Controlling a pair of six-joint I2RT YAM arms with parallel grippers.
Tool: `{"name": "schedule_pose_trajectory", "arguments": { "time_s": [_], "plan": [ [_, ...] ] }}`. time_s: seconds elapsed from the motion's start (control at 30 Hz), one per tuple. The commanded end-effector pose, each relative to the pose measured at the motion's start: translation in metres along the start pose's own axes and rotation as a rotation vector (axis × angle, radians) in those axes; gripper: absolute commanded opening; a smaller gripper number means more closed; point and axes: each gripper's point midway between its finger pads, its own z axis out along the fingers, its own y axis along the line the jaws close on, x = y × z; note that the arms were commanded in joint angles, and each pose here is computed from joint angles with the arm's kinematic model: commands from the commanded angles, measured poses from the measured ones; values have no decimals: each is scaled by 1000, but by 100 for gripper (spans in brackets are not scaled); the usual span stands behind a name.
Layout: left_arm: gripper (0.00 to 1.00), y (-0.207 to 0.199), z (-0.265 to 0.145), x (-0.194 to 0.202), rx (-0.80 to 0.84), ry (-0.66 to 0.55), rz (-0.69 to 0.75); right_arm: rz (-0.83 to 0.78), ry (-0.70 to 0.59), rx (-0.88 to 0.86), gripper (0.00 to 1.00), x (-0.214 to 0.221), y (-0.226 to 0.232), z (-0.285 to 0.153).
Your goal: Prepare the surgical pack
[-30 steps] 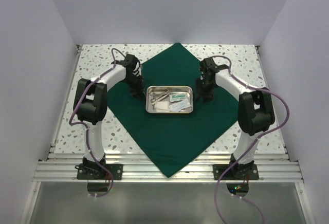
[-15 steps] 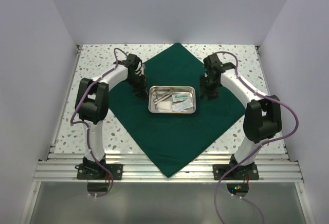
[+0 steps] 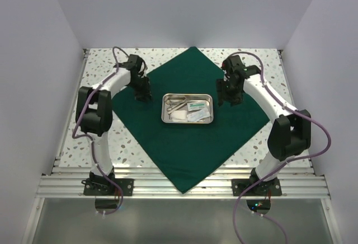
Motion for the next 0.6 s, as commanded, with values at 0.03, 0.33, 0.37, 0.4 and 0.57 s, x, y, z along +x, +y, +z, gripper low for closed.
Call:
{"name": "schedule_pose_trajectory", "arguments": {
  "time_s": [0.03, 0.33, 0.37, 0.4, 0.57],
  "plan": [
    [45, 5, -67, -40, -73, -255, 108, -186, -74, -1, 63, -8, 16, -36],
    [49, 54, -97, -25, -135, -302, -15, -616, -16, -268, 73, 62, 136, -73],
    [49, 56, -97, -23, -130, -301, -34, -684, 21, -282, 73, 85, 148, -75],
    [49, 62, -93, -17, -131, -293, -53, -709, 47, -288, 73, 100, 153, -75],
    [47, 62, -81, 3, -66, -250, -107, -827, 147, -316, 69, 184, 172, -72]
  ]
}}
